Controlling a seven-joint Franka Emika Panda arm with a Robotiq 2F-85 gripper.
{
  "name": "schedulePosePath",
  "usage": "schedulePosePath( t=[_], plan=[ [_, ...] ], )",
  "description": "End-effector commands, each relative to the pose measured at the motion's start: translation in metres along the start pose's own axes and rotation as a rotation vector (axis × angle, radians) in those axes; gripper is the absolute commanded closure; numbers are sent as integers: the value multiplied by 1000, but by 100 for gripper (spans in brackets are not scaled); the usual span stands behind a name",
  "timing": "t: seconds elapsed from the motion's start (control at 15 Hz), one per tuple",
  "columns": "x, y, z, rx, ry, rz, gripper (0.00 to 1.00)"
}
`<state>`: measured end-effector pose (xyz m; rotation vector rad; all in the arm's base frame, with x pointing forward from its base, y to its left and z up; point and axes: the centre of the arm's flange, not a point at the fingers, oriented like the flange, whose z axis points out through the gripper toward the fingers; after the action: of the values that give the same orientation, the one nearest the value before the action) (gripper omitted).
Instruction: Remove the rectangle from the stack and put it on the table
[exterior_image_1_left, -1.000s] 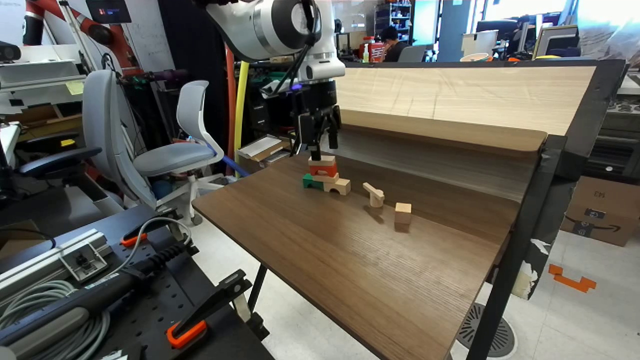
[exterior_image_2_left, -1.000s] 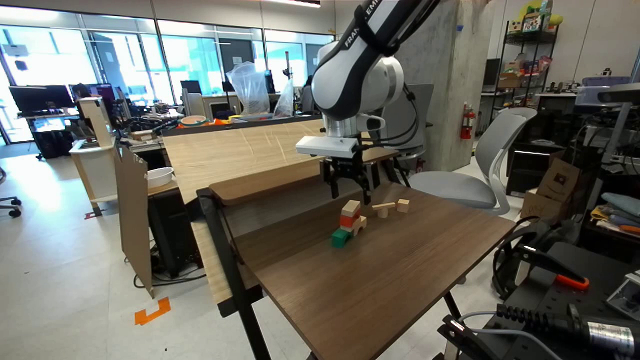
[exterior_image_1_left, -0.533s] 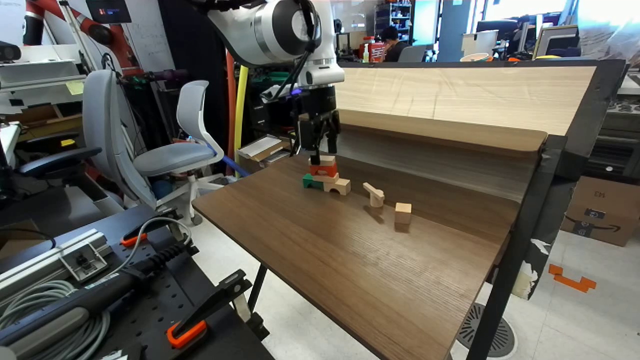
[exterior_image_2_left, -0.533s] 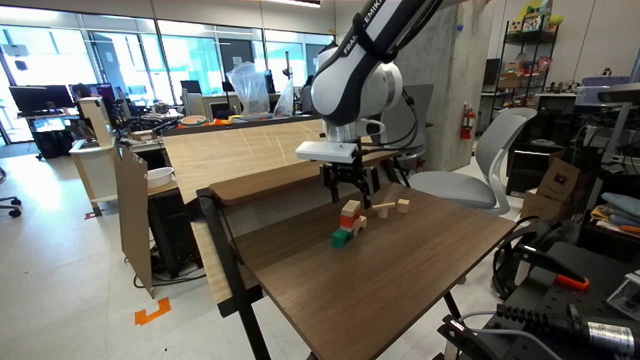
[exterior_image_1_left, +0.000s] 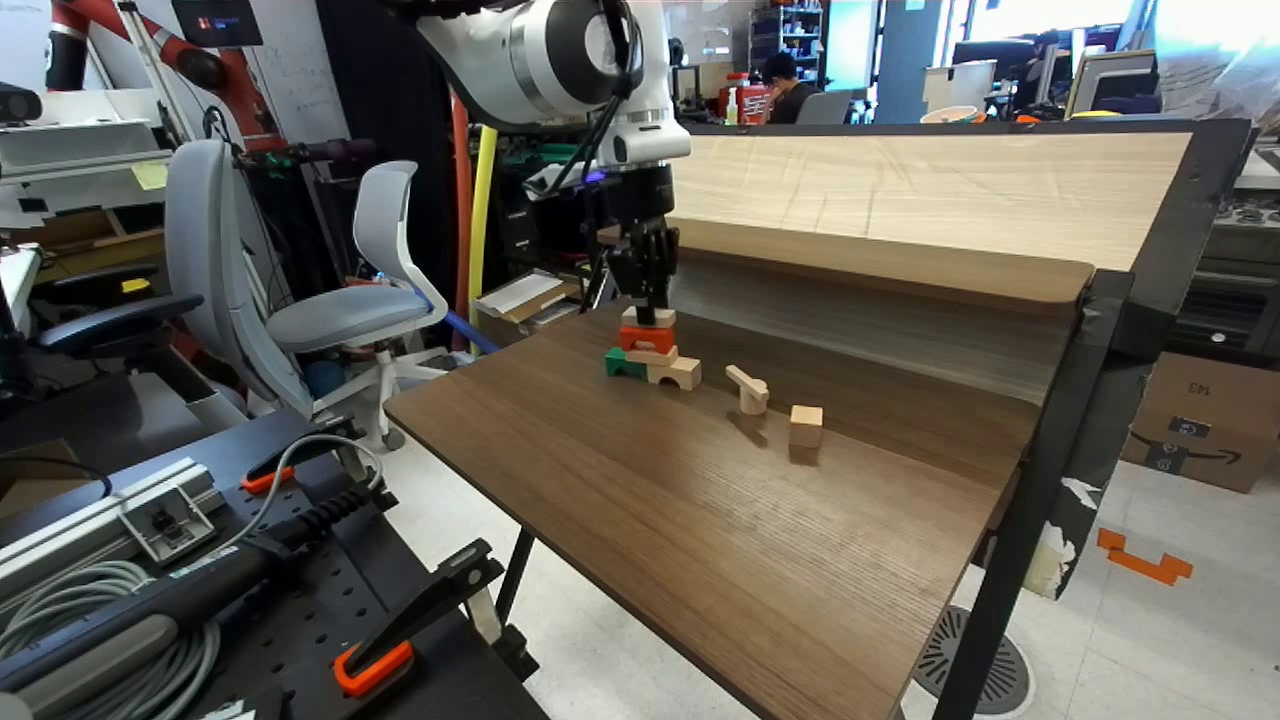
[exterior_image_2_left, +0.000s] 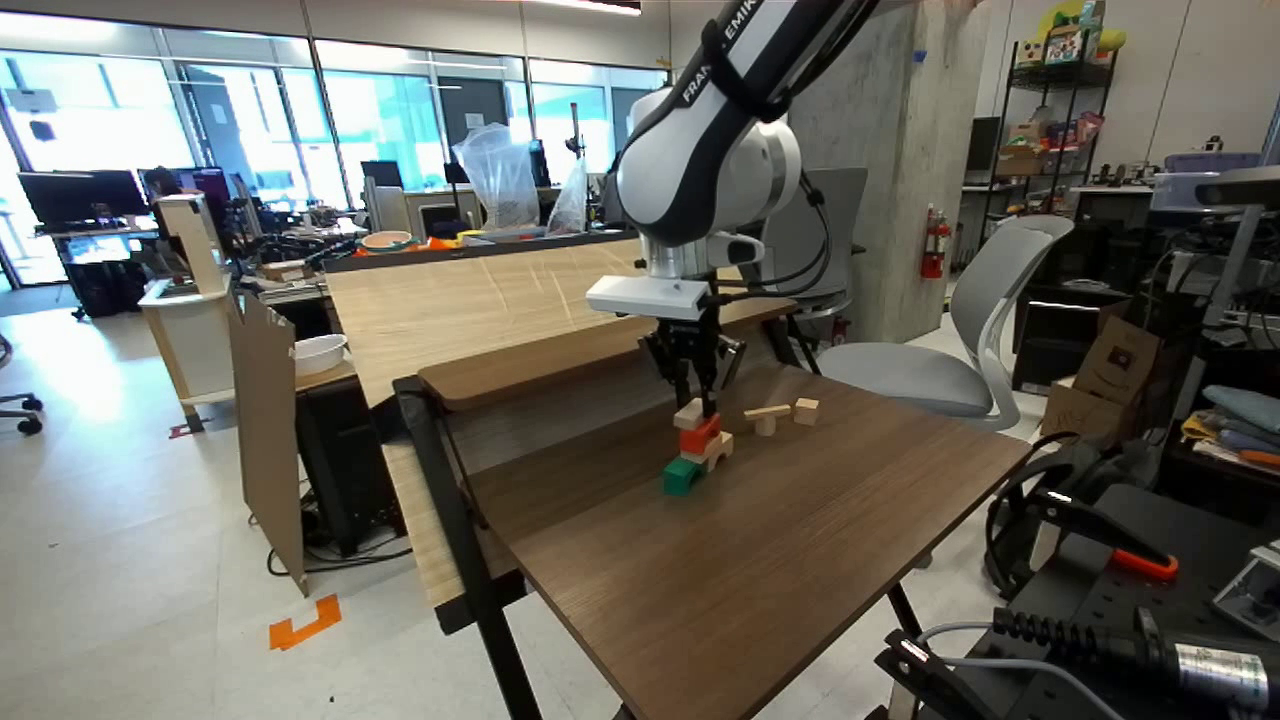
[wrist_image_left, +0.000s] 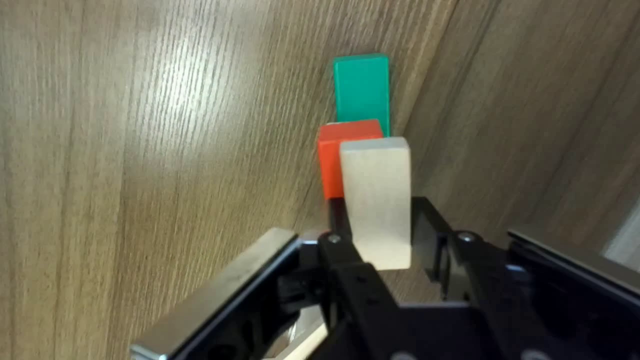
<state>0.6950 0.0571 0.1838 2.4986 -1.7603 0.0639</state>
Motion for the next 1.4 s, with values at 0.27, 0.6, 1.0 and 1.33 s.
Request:
schedulePosePath(
  t=[0.27,0.6,1.0,1.33],
  plan=[
    [-14,5,-3,71,50,-14,92],
    [-31,17,4,136,89,-18,92],
    [-54,37,11,171,106,-26,92],
    [-67,55,3,194,102,-28,92]
  ],
)
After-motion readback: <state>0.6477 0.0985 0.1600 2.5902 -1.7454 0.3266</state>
